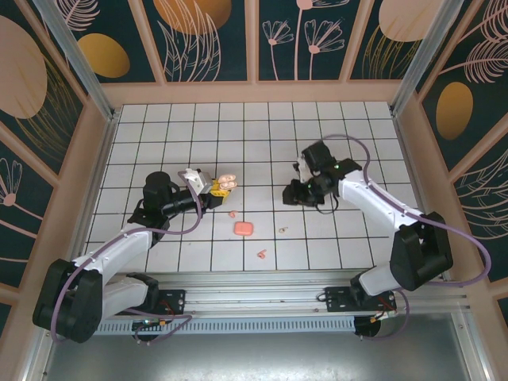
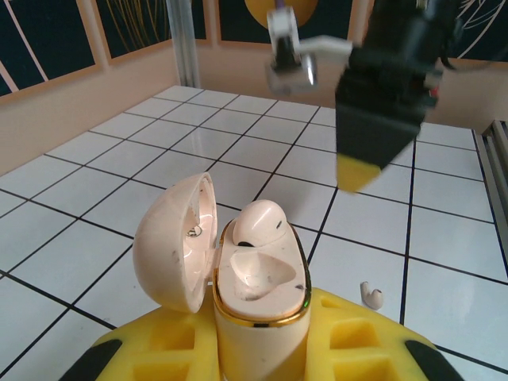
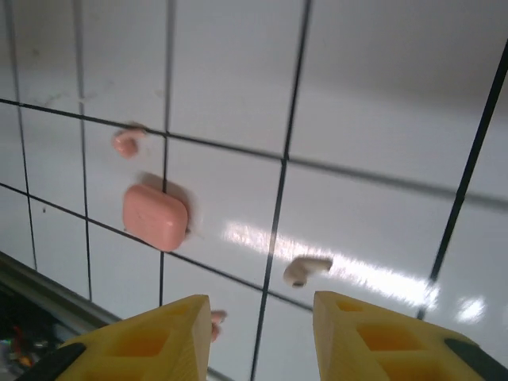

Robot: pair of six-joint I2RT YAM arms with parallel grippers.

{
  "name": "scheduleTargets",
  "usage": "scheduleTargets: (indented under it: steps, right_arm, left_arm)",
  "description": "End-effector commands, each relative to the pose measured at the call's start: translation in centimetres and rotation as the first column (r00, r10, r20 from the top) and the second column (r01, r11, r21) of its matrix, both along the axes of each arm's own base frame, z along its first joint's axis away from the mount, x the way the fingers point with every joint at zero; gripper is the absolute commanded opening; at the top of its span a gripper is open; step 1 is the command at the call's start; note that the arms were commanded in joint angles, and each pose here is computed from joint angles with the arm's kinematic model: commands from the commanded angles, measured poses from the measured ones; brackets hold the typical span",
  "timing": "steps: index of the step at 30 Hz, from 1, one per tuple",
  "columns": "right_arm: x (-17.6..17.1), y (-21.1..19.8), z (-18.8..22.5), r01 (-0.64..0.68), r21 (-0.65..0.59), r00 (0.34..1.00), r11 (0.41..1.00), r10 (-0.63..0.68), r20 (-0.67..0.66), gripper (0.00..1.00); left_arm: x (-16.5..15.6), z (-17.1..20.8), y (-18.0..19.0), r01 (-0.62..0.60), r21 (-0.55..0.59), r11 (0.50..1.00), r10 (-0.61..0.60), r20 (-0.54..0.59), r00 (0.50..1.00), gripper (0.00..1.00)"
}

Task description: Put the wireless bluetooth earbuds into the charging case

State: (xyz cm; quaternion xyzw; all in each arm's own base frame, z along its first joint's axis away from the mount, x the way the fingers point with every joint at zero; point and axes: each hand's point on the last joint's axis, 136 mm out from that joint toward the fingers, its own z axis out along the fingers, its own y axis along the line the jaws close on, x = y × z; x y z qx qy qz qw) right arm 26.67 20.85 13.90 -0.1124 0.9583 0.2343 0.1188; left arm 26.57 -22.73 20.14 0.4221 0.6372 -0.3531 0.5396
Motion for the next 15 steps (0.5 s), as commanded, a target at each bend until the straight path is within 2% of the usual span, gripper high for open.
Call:
scheduleTargets:
  steps: [1,3,4,5,8,9,12,15]
  right_arm:
    - [-0.3,-2.2,-0.3,-0.339,-0.226,0.923,0.913,0.369,0.107,0.42]
    - [-0.1,-1.9,-0.2,-0.483,-0.285,0.828,0.828,0.537,0.158,0.43]
    - [-0.2,-1.6,-0.3,-0.556,-0.314,0.76,0.77,0.623,0.183,0.43]
    - [-0.6,-1.2,-0.3,-0.626,-0.336,0.68,0.703,0.704,0.205,0.43]
    - [-2.1,0.1,-0.8,-0.784,-0.428,0.364,0.449,0.892,0.267,0.43]
    - [-2.7,0.5,-1.3,-0.809,-0.463,0.259,0.363,0.926,0.273,0.45]
    - [-4.4,1.1,-3.5,-0.844,-0.518,0.014,0.137,0.972,0.235,0.45]
    - [-5.7,1.2,-6.1,-0.849,-0.528,-0.127,-0.014,0.976,0.178,0.45]
  left_arm:
    - [-0.1,1.2,-0.3,0.024,-0.009,1.0,-0.024,0.041,0.999,0.17]
    - [-0.2,1.2,-0.3,0.025,-0.011,1.0,-0.025,0.04,0.999,0.17]
    - [-0.2,1.2,-0.2,0.024,-0.01,1.0,-0.023,0.041,0.999,0.17]
    - [-0.3,1.1,-0.3,0.026,-0.01,1.0,-0.025,0.04,0.999,0.17]
    - [-0.3,1.0,-0.3,0.025,-0.01,1.0,-0.025,0.038,0.999,0.17]
    - [-0.2,1.0,-0.2,0.023,-0.01,1.0,-0.022,0.038,0.999,0.17]
    - [-0.3,0.9,-0.2,0.024,-0.009,1.0,-0.023,0.032,0.999,0.17]
    - [-0.2,0.7,-0.3,0.024,-0.007,1.0,-0.023,0.026,0.999,0.17]
